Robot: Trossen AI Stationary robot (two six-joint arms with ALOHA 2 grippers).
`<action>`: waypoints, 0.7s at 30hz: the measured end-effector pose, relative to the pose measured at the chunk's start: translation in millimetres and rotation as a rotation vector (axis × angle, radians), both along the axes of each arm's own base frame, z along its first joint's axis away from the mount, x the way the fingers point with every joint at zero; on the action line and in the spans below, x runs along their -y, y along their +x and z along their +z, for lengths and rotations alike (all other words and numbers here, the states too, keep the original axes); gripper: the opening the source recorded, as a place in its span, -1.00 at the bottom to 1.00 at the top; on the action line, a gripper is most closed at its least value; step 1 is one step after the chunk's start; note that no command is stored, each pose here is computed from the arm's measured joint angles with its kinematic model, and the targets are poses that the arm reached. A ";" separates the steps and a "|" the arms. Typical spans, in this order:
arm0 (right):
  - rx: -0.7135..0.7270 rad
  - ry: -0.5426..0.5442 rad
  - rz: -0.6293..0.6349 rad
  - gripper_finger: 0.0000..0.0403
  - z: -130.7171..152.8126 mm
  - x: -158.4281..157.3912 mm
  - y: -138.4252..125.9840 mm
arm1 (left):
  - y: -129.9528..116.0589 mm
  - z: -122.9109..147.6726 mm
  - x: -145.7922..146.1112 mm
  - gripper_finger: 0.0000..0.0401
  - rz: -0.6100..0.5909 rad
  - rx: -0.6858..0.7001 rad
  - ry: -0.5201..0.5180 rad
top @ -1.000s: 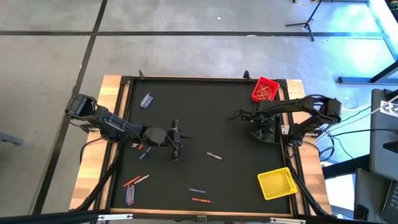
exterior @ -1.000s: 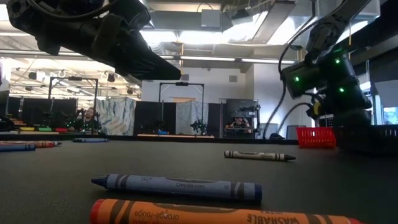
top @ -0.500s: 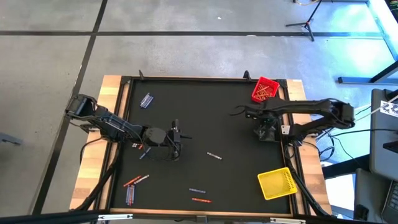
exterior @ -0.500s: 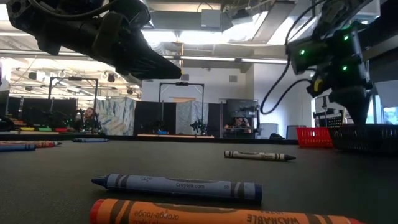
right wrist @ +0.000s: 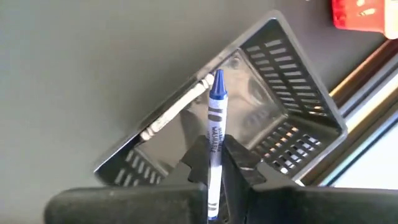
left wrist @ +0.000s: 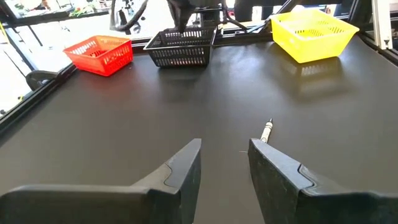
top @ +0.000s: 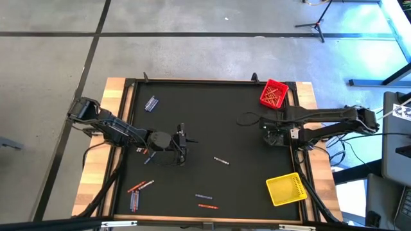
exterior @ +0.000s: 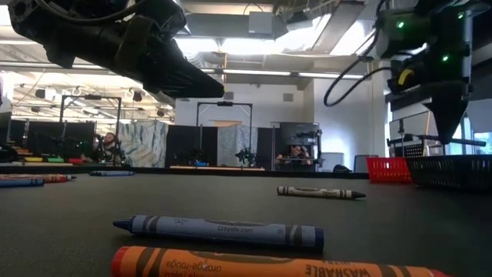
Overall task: Sort crayons
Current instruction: Put the blue crayon from the black bin to the yellow bin
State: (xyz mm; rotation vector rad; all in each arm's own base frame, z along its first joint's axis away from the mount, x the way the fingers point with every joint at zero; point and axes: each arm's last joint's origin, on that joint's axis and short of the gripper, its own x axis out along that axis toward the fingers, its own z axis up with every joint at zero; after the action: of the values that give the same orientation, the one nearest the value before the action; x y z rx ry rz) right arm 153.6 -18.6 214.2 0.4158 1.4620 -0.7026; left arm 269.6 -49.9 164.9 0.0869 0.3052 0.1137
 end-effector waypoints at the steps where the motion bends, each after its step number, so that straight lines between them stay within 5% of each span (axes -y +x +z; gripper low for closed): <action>1: 0.012 0.015 0.014 -0.92 3.8 -4.1 0.7 | 0.0 0.0 0.0 -0.37 0.000 0.000 0.000; 9: 0.216 0.069 0.232 -0.92 45.6 -49.8 17.8 | 0.0 0.0 0.3 -0.37 -0.009 -0.001 -0.002; 21: 0.398 0.218 0.508 -0.92 44.5 -148.0 3.3 | -3.4 4.1 22.9 -0.37 -0.147 0.039 -0.039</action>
State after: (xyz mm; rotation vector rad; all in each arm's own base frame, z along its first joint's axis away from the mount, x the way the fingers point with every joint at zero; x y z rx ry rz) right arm 156.9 129.4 258.7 0.3088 1.1943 -0.0463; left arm 266.2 -72.7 169.0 0.0683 0.2610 -0.0365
